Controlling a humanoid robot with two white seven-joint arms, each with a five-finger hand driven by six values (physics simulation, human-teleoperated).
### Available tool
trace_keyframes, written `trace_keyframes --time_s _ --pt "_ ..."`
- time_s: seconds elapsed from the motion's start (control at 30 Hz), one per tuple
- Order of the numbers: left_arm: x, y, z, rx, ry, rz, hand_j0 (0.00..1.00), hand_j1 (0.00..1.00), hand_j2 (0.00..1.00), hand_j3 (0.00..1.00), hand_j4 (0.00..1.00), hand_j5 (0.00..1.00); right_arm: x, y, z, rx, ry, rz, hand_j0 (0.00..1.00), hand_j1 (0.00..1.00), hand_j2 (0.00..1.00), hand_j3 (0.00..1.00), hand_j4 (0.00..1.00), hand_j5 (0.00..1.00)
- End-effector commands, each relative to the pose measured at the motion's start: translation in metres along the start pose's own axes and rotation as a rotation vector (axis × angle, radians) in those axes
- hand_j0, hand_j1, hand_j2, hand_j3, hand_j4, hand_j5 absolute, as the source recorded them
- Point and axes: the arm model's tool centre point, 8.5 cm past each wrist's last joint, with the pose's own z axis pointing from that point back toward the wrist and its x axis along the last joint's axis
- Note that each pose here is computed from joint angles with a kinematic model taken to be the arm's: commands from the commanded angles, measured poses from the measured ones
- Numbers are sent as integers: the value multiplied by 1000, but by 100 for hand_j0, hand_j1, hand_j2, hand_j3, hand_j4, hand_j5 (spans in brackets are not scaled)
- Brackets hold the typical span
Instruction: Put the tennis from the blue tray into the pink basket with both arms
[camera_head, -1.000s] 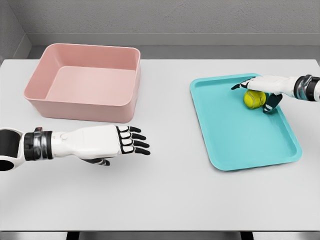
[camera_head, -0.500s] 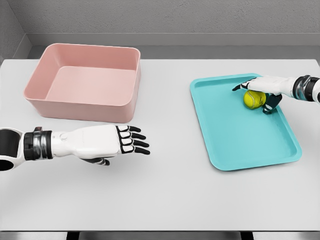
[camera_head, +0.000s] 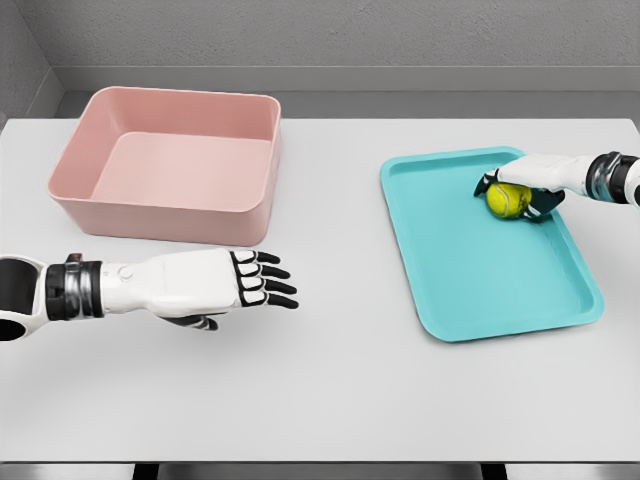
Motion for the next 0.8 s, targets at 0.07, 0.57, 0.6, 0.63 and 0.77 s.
trace_keyframes --time_s 0.07,0.57,0.6,0.63,0.77 --pt "0 1 1 0 3 4 100 100 100 100 100 100 1 0 0 1 -7 0 64 64 64 64 64 64" --pt "-1 3 1 3 2 -2 100 100 100 100 100 100 11 -14 3 -1 -75 32 51 51 51 51 51 51" --pt "-1 3 1 3 2 -2 100 100 100 100 100 100 11 -15 4 -4 -86 38 50 50 50 50 50 50" --pt "-2 3 1 1 5 -3 100 100 100 100 100 100 12 -19 5 -9 -89 43 50 50 50 50 50 50" --pt "-6 9 4 -27 14 -27 100 100 100 100 100 100 18 -26 7 -27 -124 58 50 50 50 50 50 50"
